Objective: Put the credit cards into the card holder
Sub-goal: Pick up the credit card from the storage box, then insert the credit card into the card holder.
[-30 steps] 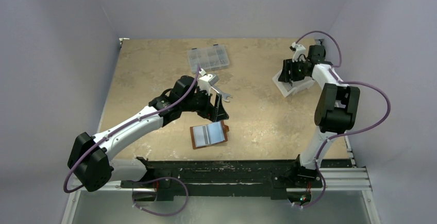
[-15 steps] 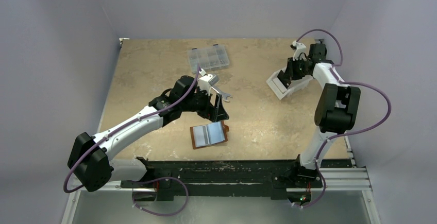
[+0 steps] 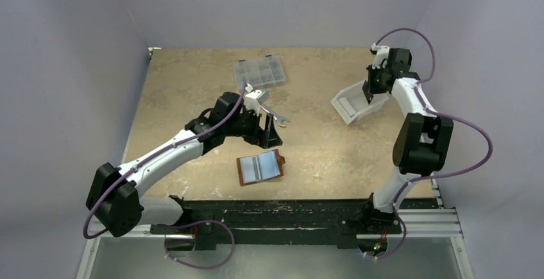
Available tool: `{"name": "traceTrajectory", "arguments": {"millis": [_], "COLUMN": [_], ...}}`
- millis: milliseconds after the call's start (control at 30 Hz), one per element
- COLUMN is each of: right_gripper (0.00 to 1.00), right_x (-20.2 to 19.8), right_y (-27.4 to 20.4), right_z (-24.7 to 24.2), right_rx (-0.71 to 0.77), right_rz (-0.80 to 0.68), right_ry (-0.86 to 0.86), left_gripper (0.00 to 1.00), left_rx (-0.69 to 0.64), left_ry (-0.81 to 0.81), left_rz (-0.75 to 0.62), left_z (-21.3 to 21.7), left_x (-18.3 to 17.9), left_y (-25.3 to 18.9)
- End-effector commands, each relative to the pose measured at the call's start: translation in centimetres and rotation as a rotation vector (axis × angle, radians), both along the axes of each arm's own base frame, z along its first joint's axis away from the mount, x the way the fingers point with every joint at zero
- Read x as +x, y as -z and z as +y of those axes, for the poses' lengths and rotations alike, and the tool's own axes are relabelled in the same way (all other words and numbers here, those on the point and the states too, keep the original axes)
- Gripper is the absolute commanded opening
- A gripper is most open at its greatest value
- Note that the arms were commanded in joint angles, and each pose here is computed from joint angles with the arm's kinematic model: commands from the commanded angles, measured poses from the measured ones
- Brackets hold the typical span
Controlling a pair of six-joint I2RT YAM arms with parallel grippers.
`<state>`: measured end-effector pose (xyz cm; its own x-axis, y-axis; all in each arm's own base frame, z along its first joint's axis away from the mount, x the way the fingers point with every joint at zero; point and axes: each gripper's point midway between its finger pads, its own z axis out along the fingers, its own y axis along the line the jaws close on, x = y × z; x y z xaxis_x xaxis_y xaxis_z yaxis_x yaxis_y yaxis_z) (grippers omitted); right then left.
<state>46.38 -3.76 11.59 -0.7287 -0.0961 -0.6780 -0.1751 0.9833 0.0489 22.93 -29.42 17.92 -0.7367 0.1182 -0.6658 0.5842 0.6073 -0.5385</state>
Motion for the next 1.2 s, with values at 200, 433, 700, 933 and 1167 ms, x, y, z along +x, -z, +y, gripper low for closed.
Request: {"name": "traceTrajectory", "arguments": {"millis": [200, 433, 700, 933, 1167], "right_gripper": [0.0, 0.0, 0.0, 0.0, 0.0], "right_x": [-4.2, -17.9, -24.4, -26.0, -24.9], "right_y": [-11.0, -6.9, -3.8, -0.7, 2.8], "right_z": [11.6, 28.2, 34.1, 37.5, 38.8], "right_rx": [-0.082, 0.618, 0.764, 0.768, 0.743], "right_rz": [-0.209, 0.114, 0.292, 0.392, 0.411], "right_ry": [0.243, -0.182, -0.339, -0.398, -0.357], "left_gripper": [0.76, 0.51, 0.37, 0.28, 0.18], "left_rx": [0.118, 0.149, 0.131, 0.159, 0.196], "left_ry": [-0.152, -0.282, -0.424, -0.489, -0.517], "left_rz": [0.103, 0.252, 0.307, 0.33, 0.339], "left_z": [3.5, 6.0, 7.9, 9.0, 10.2], "left_x": [1.4, -0.8, -2.2, -2.6, -3.3], "left_y": [4.7, 9.3, 12.9, 15.2, 15.1]}}
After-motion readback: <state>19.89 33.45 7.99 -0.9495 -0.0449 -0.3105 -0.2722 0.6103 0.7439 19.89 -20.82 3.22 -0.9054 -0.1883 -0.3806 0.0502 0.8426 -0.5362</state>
